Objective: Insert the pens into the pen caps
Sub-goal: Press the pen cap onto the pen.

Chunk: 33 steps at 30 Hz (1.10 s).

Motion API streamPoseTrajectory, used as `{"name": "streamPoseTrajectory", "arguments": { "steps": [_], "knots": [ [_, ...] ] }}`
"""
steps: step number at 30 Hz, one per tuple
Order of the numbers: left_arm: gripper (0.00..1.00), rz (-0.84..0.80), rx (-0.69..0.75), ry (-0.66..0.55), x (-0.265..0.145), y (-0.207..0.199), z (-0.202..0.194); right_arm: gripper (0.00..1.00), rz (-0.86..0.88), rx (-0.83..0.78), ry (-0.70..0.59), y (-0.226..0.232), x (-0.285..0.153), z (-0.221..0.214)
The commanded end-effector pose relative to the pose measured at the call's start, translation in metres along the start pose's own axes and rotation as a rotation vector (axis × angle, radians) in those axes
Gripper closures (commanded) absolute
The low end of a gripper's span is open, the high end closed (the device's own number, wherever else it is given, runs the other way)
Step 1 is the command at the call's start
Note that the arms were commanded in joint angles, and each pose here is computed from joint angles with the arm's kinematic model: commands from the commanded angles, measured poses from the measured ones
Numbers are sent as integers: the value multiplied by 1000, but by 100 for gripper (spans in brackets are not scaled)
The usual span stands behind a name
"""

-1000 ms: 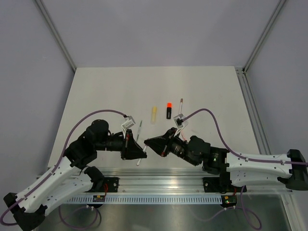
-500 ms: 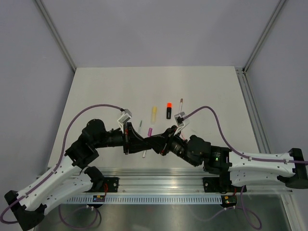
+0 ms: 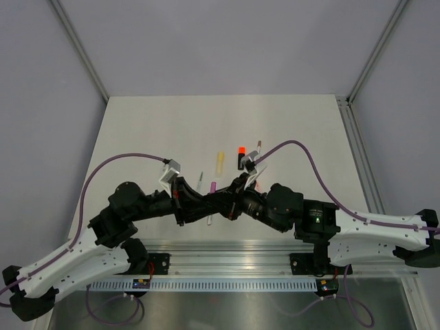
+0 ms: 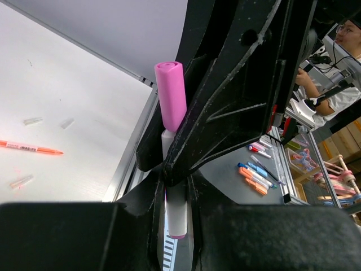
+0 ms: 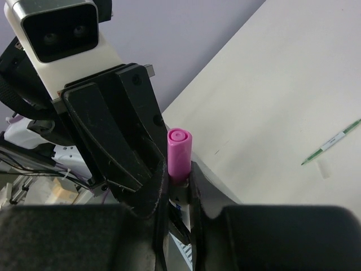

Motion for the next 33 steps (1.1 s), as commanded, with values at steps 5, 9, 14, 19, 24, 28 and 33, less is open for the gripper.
{"name": "streamPoseTrajectory", "arguments": {
  "steps": [5,9,14,19,24,28,33],
  "knots": [
    [100,-110,135,-171,-4,-30,36,100,-24,-117,127,-7,-6,-18],
    [79,-133,140,-151,-1,-33,35,100,-35,-151,84,-14,-6,1],
    [47,-141,116,-110,6,-26,25,100,-10,-149,26,-23,-7,26],
    [9,-121,87,-99,5,-18,17,100,11,-160,12,-25,-8,36],
    [1,-119,38,-80,10,-12,10,100,65,-159,1,-16,-7,40],
    [1,-145,10,-61,17,-10,6,100,129,-162,-13,-7,-7,45],
    [1,-175,-16,-27,24,-9,1,100,195,-167,-31,2,-11,51]
  ]
}}
Point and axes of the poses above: each gripper's point midway between its finger pads, its own x axis out along the fingers, its own y axis along the line the jaws close on, z = x × y, the point moved 4 cm from there along -x, back along the fingers, and after that the axes turned 11 degrees about -x, right-handed, at the moved point
